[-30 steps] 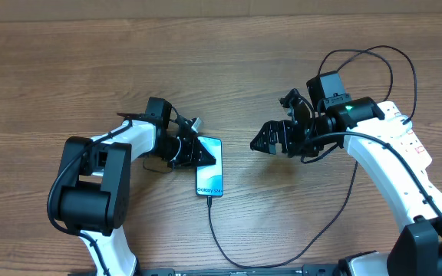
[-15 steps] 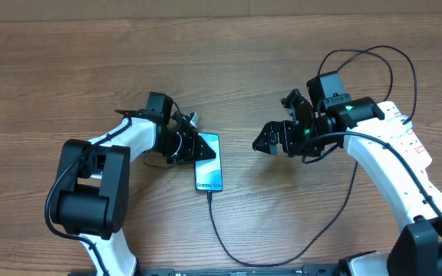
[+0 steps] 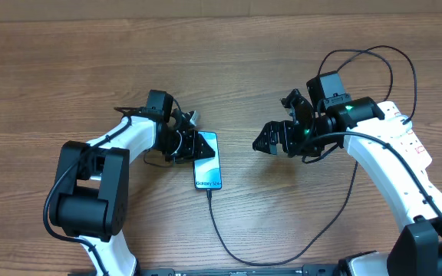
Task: Plug charger to phone and switch on socket
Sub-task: 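Lower the phone with the left gripper and lay it flat on the table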
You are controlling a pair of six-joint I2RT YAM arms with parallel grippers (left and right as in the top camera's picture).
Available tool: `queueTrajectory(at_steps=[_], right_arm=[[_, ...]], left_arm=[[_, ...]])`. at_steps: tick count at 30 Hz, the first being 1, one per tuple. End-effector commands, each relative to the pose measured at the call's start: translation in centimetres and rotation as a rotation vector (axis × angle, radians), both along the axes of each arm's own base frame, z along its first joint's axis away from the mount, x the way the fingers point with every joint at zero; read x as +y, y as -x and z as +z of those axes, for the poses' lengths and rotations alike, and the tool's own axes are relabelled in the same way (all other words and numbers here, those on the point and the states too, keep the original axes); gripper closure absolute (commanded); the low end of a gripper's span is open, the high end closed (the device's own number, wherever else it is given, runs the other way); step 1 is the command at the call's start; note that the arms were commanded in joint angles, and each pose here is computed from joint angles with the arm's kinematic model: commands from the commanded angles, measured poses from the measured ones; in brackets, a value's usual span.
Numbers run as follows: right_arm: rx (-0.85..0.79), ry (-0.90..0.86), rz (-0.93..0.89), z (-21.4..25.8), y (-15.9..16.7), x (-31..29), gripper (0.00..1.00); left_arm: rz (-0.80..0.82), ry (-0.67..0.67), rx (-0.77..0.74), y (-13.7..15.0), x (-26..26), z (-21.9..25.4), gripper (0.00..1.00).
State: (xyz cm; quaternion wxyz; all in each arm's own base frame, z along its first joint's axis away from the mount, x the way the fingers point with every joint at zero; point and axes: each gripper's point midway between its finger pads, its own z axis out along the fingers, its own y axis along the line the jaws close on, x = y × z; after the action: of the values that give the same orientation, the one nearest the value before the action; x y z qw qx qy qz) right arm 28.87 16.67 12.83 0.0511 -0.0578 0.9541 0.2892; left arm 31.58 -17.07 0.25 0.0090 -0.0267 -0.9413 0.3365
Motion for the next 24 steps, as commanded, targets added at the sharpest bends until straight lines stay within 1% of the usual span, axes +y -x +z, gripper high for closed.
queueTrajectory(at_steps=[1, 6, 8, 21, 24], right_arm=[[-0.024, 0.005, 0.011, 0.3, -0.3, 0.1, 0.0], [-0.024, 0.005, 0.011, 0.3, -0.3, 0.1, 0.0], [-0.024, 0.005, 0.011, 0.3, -0.3, 0.1, 0.0], [-0.024, 0.005, 0.011, 0.3, -0.3, 0.1, 0.0], [-0.025, 0.005, 0.011, 0.3, -0.3, 0.1, 0.0]], left_arm=[[-0.082, -0.23, 0.009, 1.8, 3.8, -4.3, 0.62], [-0.088, -0.31, 0.012, 2.0, 5.1, -4.8, 0.6], [-0.084, -0.31, 0.012, 2.0, 5.1, -4.8, 0.6], [0.112, -0.309, 0.069, 0.7, 4.8, -4.8, 0.57], [0.166, -0.311, 0.101, 0.7, 4.8, -4.8, 0.54]])
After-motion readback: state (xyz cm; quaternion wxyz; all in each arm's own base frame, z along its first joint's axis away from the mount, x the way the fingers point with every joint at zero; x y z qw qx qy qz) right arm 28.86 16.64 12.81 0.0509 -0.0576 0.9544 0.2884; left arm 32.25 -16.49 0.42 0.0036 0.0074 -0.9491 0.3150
